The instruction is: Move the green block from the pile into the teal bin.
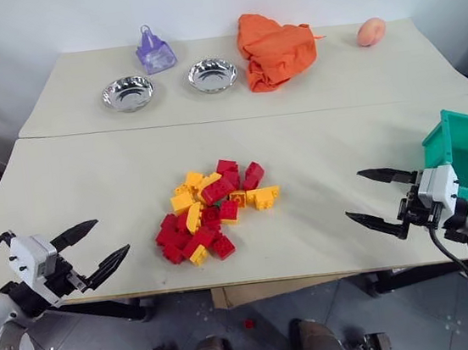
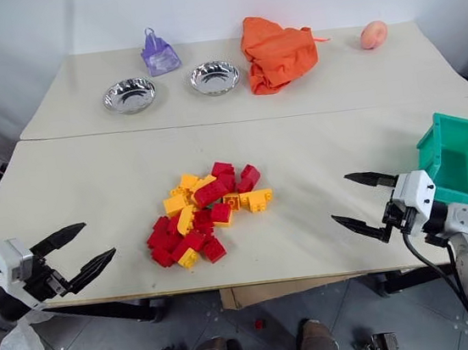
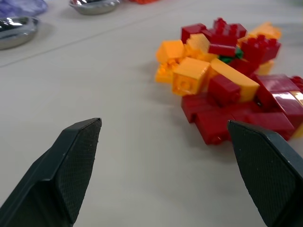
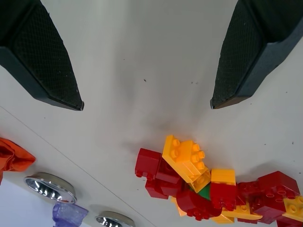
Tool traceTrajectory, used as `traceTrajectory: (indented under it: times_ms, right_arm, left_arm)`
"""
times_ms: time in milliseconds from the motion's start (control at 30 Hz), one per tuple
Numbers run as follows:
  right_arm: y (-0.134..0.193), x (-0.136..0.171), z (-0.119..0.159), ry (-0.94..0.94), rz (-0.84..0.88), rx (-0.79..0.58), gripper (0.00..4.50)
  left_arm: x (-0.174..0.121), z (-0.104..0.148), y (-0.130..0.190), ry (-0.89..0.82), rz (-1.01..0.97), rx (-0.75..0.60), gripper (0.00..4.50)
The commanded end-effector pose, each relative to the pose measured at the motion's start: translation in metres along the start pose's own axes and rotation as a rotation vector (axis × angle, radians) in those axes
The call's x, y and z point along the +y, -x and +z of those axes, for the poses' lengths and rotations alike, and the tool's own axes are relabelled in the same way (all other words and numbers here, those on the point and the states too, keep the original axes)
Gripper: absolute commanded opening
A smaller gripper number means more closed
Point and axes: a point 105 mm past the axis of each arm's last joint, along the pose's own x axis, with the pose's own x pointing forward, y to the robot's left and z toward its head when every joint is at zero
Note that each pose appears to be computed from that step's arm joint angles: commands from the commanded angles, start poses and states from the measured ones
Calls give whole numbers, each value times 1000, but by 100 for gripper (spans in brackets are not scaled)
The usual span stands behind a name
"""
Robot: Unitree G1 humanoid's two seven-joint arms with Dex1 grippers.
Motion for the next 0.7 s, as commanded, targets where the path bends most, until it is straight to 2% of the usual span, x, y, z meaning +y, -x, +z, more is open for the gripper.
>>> traceTrajectory:
  times_ms: [33,133,367,467,567,633,700]
  right_arm:
    - [0,-1,5,2,-8,-26,449]
    - [-3,1,6,-4,-16,-39,449]
    - [-19,2,33,-6,-30,-130,449]
    - [-22,10,49,40,46,-133,449]
    - [-18,7,57,42,41,-136,449]
    - [-6,7,49,53,49,-75,450]
    - [2,9,42,62,59,-33,450]
  left_arm:
    - [2,19,-4,-68,22,-51,450]
    - [-6,21,-8,12,-29,-73,450]
    - [-17,30,-26,37,-40,-143,450]
    - [-38,31,-35,36,-138,-141,450]
    - [-56,37,-41,10,-270,-133,450]
    - [-61,39,-46,-44,-376,-110,412]
    - [-68,41,-44,-25,-486,-109,364]
